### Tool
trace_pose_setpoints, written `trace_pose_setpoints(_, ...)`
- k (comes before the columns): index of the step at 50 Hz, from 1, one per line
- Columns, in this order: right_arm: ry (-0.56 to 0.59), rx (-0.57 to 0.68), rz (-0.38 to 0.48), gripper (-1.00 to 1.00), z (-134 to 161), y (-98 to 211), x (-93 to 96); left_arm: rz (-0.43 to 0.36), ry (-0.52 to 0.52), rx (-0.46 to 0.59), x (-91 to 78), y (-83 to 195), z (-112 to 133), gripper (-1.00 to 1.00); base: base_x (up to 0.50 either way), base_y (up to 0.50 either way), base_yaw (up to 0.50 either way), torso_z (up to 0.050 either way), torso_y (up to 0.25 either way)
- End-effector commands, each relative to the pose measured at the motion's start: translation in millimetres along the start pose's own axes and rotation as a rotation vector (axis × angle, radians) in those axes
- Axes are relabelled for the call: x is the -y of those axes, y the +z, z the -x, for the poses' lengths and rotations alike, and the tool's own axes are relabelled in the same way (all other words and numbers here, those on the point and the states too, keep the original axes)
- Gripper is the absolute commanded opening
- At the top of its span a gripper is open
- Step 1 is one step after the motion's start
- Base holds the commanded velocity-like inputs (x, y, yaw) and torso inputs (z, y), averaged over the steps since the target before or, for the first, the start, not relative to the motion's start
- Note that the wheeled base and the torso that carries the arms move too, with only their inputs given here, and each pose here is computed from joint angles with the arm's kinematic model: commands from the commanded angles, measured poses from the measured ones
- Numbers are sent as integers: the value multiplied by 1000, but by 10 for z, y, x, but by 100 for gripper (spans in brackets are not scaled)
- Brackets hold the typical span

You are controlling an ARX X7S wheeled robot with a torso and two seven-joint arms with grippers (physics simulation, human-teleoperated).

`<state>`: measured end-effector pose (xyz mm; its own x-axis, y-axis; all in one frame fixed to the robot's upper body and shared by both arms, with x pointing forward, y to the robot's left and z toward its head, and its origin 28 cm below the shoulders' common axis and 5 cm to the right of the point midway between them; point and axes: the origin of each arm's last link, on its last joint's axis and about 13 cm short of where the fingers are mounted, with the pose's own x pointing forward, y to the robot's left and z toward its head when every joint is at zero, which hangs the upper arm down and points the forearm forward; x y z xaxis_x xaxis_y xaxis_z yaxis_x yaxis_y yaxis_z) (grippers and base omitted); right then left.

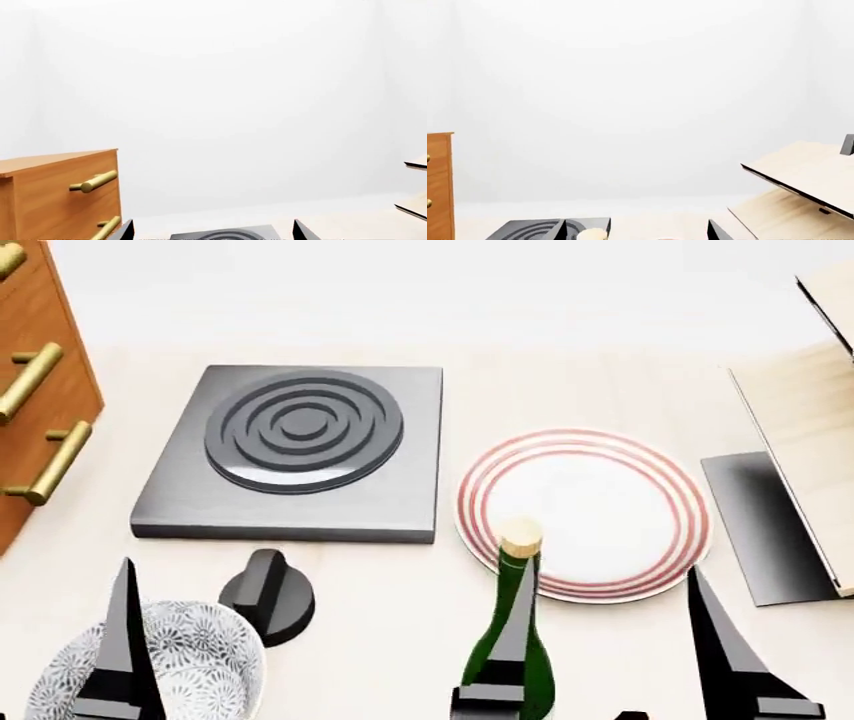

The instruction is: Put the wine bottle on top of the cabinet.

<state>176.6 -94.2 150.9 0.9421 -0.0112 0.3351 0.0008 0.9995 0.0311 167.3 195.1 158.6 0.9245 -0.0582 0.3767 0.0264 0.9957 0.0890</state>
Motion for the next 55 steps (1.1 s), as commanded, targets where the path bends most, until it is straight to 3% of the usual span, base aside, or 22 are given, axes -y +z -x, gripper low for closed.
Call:
trace_pose_setpoints(1,4,-8,15,100,2,-10,-14,-1,7,1,-17,9,-1,100,0,500,0,0,0)
trace_pose_setpoints(21,-7,10,-11,100,-2,2,-7,3,3,1,-6,24,1,100,0,500,0,0,0)
trace_pose_setpoints(35,-13,2,8,100,-1,-1,4,12,-4,-9,7,1,1,100,0,0,0,0,0)
trace_pose_setpoints(38,-51,38,67,100,-24,98,56,14,-9,-17,19,-15,-4,100,0,0,0,0,0)
trace_pose_setpoints(41,-86,45,72,100,-24,168,135,14,-9,-19,23,-20,4,100,0,0,0,0,0)
trace_pose_setpoints(45,-119,30,159,100,-59,179,236,9,-4,-14,7,8,9,100,0,0,0,0,0)
trace_pose_setpoints(46,-176,7,282,100,-87,154,317,10,1,-13,1,13,2,100,0,0,0,0,0)
trace_pose_setpoints(48,-204,-16,256,100,-117,141,395,12,2,-13,3,6,-7,100,0,0,0,0,0)
trace_pose_setpoints(55,-248,-48,310,100,-231,95,557,6,-2,-16,2,-1,-3,100,0,0,0,0,0)
